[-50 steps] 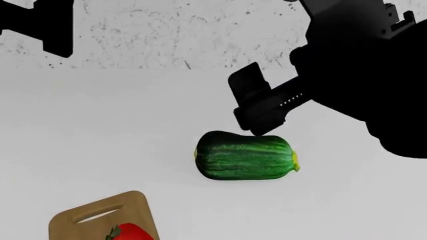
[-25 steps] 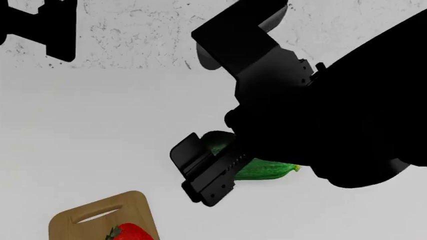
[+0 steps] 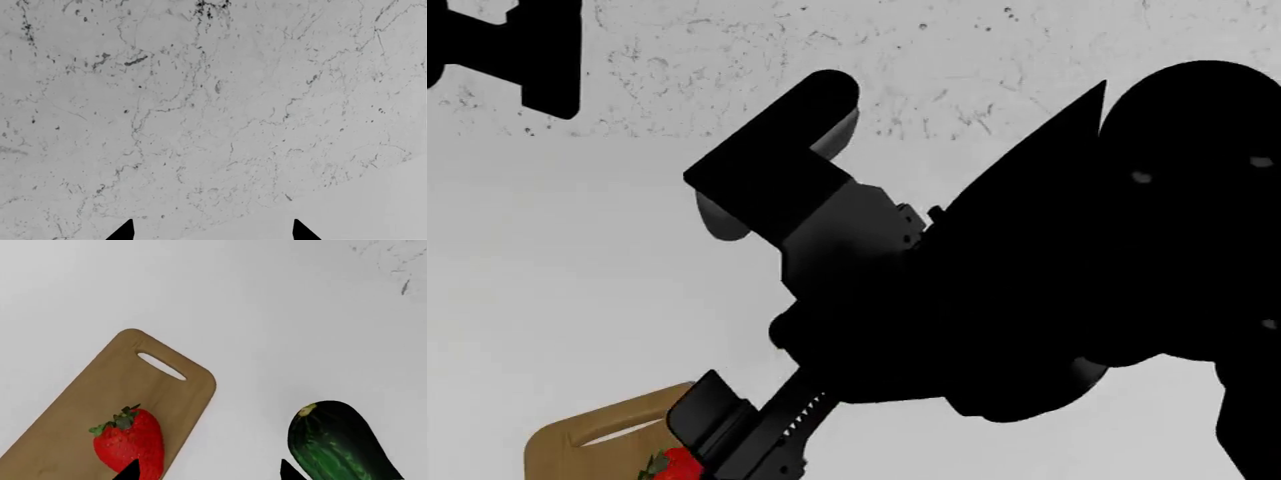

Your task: Clear the non-vegetable object off the cutting board and place the vegetables onto it.

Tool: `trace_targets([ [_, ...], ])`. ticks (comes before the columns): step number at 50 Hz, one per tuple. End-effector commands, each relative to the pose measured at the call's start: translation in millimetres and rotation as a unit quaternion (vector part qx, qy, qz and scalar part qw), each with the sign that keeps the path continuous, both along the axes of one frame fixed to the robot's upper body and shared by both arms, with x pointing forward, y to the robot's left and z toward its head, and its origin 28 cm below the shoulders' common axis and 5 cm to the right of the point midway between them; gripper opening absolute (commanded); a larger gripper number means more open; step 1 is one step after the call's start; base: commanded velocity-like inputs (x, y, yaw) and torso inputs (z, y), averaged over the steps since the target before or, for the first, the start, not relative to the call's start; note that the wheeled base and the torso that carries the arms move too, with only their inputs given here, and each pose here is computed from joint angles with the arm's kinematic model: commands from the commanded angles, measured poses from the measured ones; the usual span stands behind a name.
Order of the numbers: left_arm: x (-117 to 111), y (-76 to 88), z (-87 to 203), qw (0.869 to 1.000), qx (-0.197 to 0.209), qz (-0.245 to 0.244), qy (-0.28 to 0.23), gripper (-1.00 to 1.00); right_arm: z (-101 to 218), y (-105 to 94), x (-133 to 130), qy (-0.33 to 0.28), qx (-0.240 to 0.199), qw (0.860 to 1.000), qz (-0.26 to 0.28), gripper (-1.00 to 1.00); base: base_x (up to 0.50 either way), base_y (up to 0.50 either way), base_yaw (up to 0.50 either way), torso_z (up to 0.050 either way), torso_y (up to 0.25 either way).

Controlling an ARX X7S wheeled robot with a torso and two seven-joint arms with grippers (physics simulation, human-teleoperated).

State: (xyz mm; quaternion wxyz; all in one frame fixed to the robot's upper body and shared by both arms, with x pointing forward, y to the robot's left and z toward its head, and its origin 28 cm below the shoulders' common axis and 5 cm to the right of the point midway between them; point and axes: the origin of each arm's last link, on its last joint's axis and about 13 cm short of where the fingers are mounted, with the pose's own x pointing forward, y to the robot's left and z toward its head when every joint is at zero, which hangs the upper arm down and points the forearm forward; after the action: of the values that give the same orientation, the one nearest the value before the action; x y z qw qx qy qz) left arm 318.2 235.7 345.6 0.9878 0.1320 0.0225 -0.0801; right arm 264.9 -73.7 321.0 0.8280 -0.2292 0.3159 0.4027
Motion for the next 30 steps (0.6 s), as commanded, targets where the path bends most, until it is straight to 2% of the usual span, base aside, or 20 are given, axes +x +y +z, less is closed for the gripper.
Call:
trace_targets([
  [1, 1.4, -3.0, 2.5, 1.0, -0.016, -0.018, -0.002, 1.0, -5.0, 16.6, -3.9, 0.024, 0.016, 0.998, 0.049, 1.0, 0.0, 0.0, 0.0, 0.0, 0.0],
  [14, 2.1, -0.9, 1.7, 1.0, -0.019, -0.016, -0.002, 1.0, -15.8, 31.6, 3.1, 0.051, 0.009, 0.995, 0.08, 1.0, 0.0, 0.0, 0.0, 0.0, 0.0],
  [30, 2.1, 0.5, 2.7, 1.0, -0.019, -0.012, -0.003, 1.0, -32.7, 36.6, 12.4, 0.075, 0.011, 0.993, 0.094, 1.0, 0.0, 0.0, 0.0, 0.0, 0.0],
])
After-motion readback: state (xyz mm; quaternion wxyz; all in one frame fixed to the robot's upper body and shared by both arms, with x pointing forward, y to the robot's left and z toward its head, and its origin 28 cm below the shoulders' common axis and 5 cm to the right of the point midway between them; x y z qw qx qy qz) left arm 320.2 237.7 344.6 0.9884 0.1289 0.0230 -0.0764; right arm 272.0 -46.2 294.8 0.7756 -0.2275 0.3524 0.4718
